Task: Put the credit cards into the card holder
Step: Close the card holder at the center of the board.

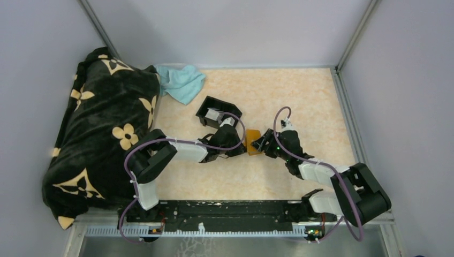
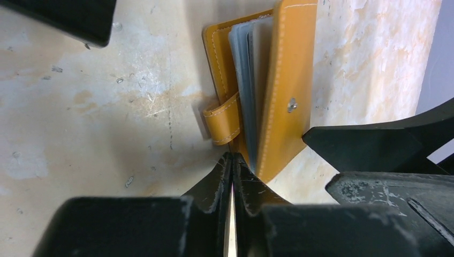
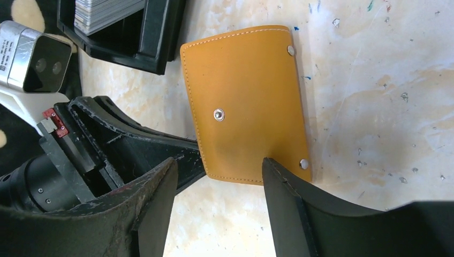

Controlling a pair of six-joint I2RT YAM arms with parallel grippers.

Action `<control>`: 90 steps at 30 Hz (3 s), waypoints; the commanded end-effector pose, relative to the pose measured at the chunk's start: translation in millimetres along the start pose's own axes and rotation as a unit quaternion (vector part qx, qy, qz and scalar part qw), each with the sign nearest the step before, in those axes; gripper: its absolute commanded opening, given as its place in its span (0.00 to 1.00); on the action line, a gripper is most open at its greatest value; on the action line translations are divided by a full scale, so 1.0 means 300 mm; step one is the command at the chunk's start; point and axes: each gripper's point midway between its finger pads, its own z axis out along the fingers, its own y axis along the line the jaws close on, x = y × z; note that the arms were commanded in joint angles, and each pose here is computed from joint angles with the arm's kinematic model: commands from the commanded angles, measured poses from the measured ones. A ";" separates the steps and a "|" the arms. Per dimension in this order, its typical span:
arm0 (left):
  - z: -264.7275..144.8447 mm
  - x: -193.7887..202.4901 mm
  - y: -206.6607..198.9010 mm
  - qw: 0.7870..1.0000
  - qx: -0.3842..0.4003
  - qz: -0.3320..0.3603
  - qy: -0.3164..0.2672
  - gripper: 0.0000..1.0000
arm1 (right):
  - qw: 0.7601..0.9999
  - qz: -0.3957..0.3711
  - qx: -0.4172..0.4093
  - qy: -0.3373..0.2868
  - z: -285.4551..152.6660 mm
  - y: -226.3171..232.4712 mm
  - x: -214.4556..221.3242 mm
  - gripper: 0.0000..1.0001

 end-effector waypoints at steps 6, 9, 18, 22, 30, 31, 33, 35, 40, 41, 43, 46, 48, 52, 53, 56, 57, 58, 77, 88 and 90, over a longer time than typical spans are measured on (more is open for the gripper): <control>-0.035 0.151 0.324 0.984 -0.168 0.016 0.059 0.19 | 1.000 0.012 -0.005 -0.007 0.051 -0.009 0.005 0.55; -0.029 0.133 0.323 0.984 -0.175 0.004 0.044 0.22 | 1.000 0.021 0.011 -0.004 0.056 -0.043 0.023 0.49; -0.036 0.110 0.368 0.978 -0.202 -0.054 -0.003 0.29 | 0.998 0.037 0.044 0.014 0.067 -0.106 0.078 0.39; -0.047 0.101 0.384 0.975 -0.212 -0.069 -0.019 0.30 | 0.997 0.039 0.063 0.029 0.076 -0.136 0.101 0.36; -0.104 0.098 0.416 0.972 -0.224 -0.069 -0.030 0.28 | 0.996 -0.004 0.082 0.020 0.041 -0.124 0.077 0.40; -0.116 0.096 0.417 0.972 -0.223 -0.069 -0.033 0.28 | 0.997 -0.009 0.081 0.017 0.033 -0.113 0.067 0.43; -0.141 0.088 0.418 0.972 -0.221 -0.066 -0.039 0.27 | 0.997 -0.018 0.073 0.005 0.017 -0.085 0.039 0.50; -0.163 0.068 0.403 0.974 -0.215 -0.059 -0.046 0.27 | 0.997 -0.027 0.066 -0.008 -0.001 -0.058 0.008 0.56; -0.181 0.022 0.295 0.985 -0.158 -0.031 -0.060 0.26 | 0.996 -0.035 0.076 -0.038 -0.039 -0.042 -0.049 0.63; -0.179 0.016 0.266 0.988 -0.142 -0.023 -0.061 0.26 | 0.995 -0.036 0.081 -0.043 -0.043 -0.045 -0.056 0.63; -0.174 0.007 0.213 0.991 -0.118 -0.006 -0.060 0.27 | 0.995 -0.037 0.082 -0.050 -0.050 -0.047 -0.063 0.64; -0.160 0.006 0.152 0.994 -0.090 0.019 -0.054 0.27 | 0.994 -0.037 0.088 -0.059 -0.058 -0.060 -0.074 0.65; -0.154 0.006 0.119 0.996 -0.070 0.027 -0.051 0.28 | 0.993 -0.034 0.094 -0.065 -0.062 -0.079 -0.081 0.65; -0.160 -0.011 0.043 0.998 -0.029 0.037 -0.053 0.28 | 0.993 -0.021 0.098 -0.070 -0.065 -0.120 -0.093 0.66; -0.164 -0.023 0.015 0.997 -0.015 0.039 -0.057 0.28 | 0.993 -0.019 0.098 -0.070 -0.063 -0.130 -0.094 0.66; -0.177 -0.068 -0.073 0.996 0.014 0.051 -0.073 0.29 | 0.994 -0.013 0.094 -0.060 -0.049 -0.149 -0.082 0.66; -0.180 -0.084 -0.101 0.995 0.020 0.057 -0.078 0.29 | 0.994 -0.012 0.091 -0.059 -0.042 -0.148 -0.081 0.66; -0.183 -0.101 -0.131 0.994 0.027 0.063 -0.082 0.29 | 0.995 -0.012 0.088 -0.054 -0.035 -0.148 -0.075 0.66; -0.031 -0.087 -0.194 0.994 -0.008 0.107 -0.036 0.30 | 0.996 -0.005 0.082 -0.021 -0.024 -0.182 0.000 0.66; -0.013 -0.012 -0.030 0.994 -0.066 0.090 -0.020 0.30 | 0.998 0.005 0.066 -0.008 -0.025 -0.178 0.034 0.66; -0.010 0.008 0.000 0.993 -0.075 0.088 -0.014 0.30 | 0.998 0.009 0.066 -0.005 -0.026 -0.185 0.045 0.66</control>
